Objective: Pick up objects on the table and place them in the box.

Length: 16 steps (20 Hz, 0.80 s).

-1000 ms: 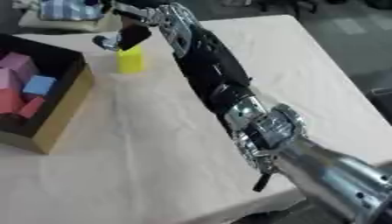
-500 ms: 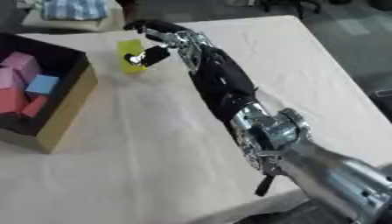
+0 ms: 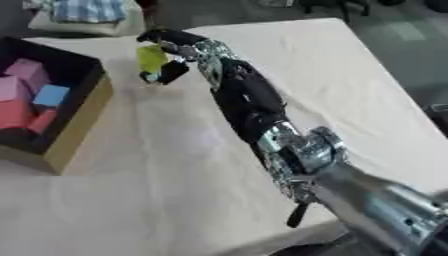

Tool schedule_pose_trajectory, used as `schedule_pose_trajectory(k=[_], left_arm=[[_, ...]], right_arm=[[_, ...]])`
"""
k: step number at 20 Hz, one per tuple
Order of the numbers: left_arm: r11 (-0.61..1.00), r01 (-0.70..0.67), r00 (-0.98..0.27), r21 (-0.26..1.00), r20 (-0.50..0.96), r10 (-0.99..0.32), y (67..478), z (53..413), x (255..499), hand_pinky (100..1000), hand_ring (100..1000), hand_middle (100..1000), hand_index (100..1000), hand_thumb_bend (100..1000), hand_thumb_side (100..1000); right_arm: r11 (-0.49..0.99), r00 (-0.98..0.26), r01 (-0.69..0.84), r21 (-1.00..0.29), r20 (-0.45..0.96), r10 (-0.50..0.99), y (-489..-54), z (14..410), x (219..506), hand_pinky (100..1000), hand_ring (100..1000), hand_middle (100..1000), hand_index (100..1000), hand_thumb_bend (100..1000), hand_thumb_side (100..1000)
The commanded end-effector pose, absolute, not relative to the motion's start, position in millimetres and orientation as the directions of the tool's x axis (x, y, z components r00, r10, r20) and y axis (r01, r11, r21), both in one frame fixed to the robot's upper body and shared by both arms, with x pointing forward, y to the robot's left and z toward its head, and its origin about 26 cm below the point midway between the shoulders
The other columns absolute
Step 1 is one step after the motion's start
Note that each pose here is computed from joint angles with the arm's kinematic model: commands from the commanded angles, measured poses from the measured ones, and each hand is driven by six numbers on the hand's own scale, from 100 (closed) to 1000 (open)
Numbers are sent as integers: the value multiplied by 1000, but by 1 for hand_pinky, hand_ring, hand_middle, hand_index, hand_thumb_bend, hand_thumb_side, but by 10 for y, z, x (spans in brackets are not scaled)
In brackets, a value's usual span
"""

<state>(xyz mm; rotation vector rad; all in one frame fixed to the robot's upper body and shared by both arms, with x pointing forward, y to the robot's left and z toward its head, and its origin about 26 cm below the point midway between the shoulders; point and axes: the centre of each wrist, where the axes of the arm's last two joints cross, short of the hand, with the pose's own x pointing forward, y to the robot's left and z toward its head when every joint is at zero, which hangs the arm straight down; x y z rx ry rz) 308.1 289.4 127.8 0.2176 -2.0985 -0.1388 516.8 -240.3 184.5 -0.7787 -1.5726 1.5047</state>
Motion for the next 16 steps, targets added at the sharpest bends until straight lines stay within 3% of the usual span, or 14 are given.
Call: schedule_pose_trajectory(k=[1,8,10,11,12,16], left_arm=[[974,-102,-522,201,823,-224,2909,1352,3075,850,701,667,877,100,700],[975,-98,-522,202,824,-223,2904,1345,3079,850,701,667,878,100,699],[975,-97,-522,200,824,-221,2904,1343,3080,850,701,666,878,100,699],[975,-96,-522,200,824,-221,2902,1343,3081,850,701,667,878,100,699],[975,-95,-523,200,824,-220,2899,1344,3082,850,701,667,878,100,699],[975,-94,-523,200,823,-220,2898,1344,3082,850,701,667,878,100,700]], right_arm=[[73,-457,-44,-996,85,885,-2452,1941,5180,919,979,1000,1000,283,506],[77,-419,-41,-996,87,904,-2509,1848,5175,909,964,960,1000,256,512],[82,-415,-39,-996,90,905,-2507,1822,5171,889,932,854,999,242,478],[86,-413,-31,-996,91,906,-2508,1816,5169,874,912,794,993,222,431],[88,-410,-23,-996,89,908,-2510,1806,5167,872,909,784,993,218,423],[100,-394,20,-995,85,915,-2533,1781,5161,837,862,659,966,112,248]])
